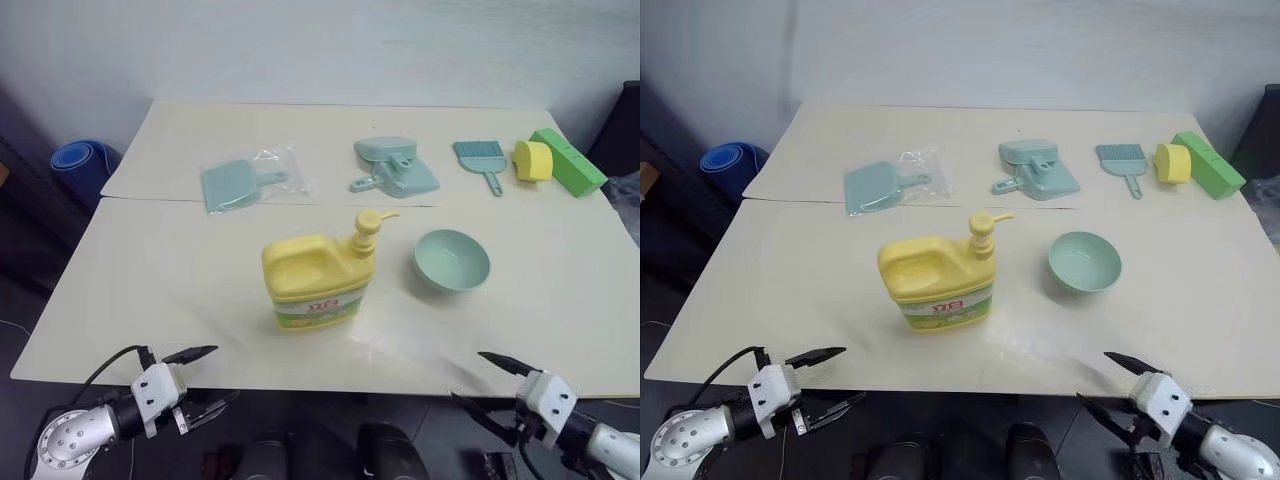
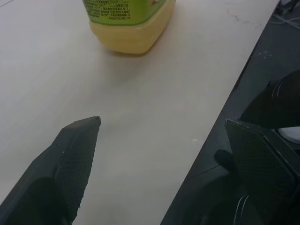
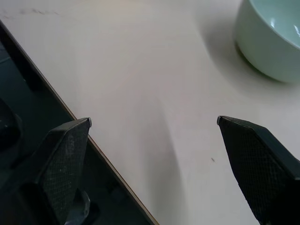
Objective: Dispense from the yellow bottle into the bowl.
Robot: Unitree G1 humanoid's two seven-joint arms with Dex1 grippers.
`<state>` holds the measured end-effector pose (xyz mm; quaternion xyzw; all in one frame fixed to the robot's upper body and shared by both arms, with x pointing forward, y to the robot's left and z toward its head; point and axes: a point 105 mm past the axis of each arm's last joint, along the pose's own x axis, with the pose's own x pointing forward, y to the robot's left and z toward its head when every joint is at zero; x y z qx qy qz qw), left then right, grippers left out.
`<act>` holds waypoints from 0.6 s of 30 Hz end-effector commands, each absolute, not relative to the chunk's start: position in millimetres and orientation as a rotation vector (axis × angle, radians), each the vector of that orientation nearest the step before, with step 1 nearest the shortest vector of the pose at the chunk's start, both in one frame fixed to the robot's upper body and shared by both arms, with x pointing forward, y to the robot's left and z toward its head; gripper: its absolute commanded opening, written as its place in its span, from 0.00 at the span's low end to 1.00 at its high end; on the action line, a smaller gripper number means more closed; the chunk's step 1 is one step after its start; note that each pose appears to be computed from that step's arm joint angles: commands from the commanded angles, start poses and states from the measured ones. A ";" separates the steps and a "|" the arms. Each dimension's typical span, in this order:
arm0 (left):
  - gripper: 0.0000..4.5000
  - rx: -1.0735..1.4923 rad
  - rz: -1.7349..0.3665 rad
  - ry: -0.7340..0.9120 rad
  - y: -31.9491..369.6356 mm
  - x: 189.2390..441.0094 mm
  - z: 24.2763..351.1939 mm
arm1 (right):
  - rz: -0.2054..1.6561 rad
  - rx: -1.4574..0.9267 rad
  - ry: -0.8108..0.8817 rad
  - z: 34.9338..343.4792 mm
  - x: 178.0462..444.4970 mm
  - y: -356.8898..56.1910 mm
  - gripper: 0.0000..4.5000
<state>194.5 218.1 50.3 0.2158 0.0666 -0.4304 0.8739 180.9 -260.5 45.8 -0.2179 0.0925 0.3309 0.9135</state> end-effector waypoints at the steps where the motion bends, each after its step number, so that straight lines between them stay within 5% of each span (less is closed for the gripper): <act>1: 1.00 0.413 -0.928 0.077 205.8 199.9 65.4 | 0.645 -0.438 0.099 64.1 192.0 -261.6 1.00; 8: 1.00 0.095 -1.122 -0.015 170.6 200.4 108.1 | 0.628 -0.356 -0.029 107.8 255.0 -233.0 1.00; 18: 1.00 0.090 -1.241 -0.092 137.0 208.7 138.4 | 0.634 -0.441 0.108 93.8 331.6 -209.2 1.00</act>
